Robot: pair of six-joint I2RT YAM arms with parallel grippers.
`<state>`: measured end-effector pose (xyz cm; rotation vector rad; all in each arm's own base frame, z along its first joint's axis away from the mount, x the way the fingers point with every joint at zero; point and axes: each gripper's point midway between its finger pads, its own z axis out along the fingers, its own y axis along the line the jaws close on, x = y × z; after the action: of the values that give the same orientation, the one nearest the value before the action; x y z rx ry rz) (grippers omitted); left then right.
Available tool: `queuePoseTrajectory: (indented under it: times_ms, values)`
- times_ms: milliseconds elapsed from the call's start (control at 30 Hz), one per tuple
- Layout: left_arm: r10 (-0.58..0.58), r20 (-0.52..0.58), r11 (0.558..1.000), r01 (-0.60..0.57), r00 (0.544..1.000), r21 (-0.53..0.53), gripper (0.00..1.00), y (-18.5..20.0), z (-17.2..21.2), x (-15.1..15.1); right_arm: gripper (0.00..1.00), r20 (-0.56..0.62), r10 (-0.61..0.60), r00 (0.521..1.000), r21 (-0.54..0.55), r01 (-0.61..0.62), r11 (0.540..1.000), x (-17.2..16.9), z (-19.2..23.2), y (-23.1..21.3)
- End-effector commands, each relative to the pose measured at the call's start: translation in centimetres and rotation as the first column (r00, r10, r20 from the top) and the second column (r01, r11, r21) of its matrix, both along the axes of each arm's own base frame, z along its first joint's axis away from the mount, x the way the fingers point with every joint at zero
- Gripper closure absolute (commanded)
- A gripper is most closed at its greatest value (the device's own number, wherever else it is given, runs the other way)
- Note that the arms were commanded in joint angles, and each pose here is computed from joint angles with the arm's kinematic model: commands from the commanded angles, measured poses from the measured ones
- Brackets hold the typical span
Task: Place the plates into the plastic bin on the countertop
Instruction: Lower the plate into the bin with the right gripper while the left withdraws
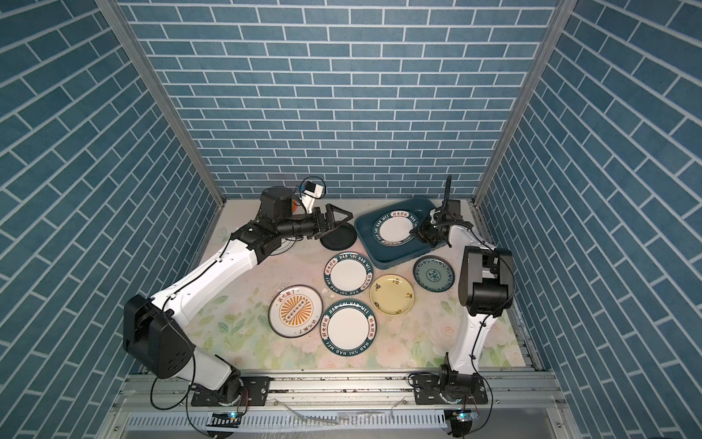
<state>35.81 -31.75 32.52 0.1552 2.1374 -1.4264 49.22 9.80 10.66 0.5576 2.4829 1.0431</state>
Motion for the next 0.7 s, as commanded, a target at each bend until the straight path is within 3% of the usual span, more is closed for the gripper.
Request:
queuePoseTrajectory:
  times_ms: [0,400,667]
  values:
    - [-0.042,0.048,0.999,0.043,0.998,-0.017,0.00,-1.1,1.1,0.2,1.00,0.039,0.010,0.999,0.002,-0.010,1.000,1.4,0.8,-0.1]
    - [-0.156,-0.024,0.986,0.154,0.987,-0.067,0.00,-6.3,-1.5,2.7,1.00,-0.001,0.007,1.000,-0.053,-0.008,0.999,1.8,-1.4,-0.7]
    - [-0.158,-0.041,0.986,0.155,0.987,-0.060,0.00,-6.5,-1.8,2.8,1.00,-0.042,-0.007,0.999,-0.085,0.004,0.996,2.2,-3.2,-1.3]
